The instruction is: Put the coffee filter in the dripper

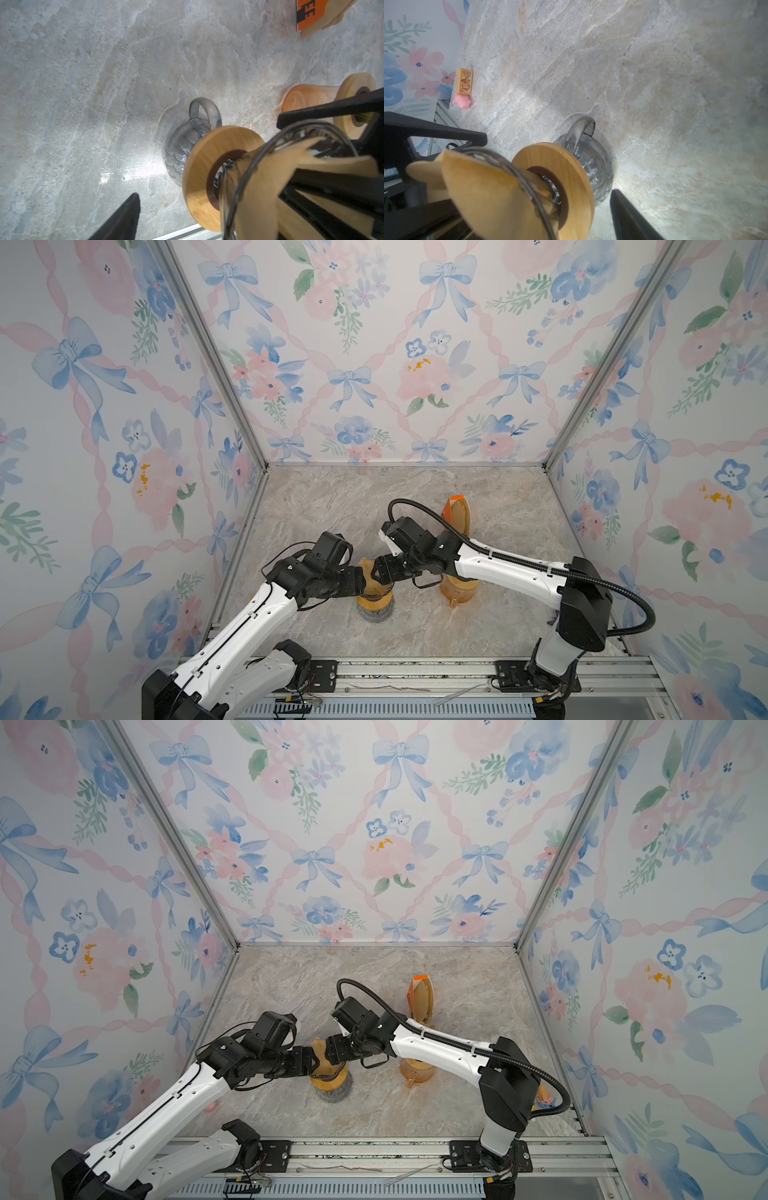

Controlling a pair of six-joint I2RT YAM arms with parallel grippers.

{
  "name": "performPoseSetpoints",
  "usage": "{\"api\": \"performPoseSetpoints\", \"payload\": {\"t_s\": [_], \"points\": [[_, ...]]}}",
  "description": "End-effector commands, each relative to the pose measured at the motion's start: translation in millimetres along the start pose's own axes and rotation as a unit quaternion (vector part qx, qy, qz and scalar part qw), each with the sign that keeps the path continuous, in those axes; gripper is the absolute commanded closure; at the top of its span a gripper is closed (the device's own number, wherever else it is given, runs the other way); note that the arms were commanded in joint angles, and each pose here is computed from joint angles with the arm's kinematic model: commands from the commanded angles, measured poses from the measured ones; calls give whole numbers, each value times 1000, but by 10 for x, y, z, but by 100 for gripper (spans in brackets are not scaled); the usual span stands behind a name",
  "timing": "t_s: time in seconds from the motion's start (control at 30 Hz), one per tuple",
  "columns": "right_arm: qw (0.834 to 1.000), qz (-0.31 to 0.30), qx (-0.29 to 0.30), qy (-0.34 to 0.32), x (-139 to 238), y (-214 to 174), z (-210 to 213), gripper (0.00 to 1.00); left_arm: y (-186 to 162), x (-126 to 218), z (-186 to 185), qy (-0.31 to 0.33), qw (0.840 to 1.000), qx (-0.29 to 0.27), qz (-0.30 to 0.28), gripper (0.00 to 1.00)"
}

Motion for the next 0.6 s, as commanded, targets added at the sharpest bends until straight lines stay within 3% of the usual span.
{"api": "performPoseSetpoints", "payload": {"t_s": [0.0,0.57], "points": [[1000,1,4,-28,108,-47,-92,30,19,35,22,4,1000,-6,-5,26],[997,27,1,-67,-62,-140,-251,30,-7,-10,48,10,1000,-6,3,24]]}}
Point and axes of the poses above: each gripper's point midway between its finger pads, its own x axis back along the fingers, its own z axis along the line the jaws close on, y = z × x, the point moved 1 cm from there along x, back along the fingers
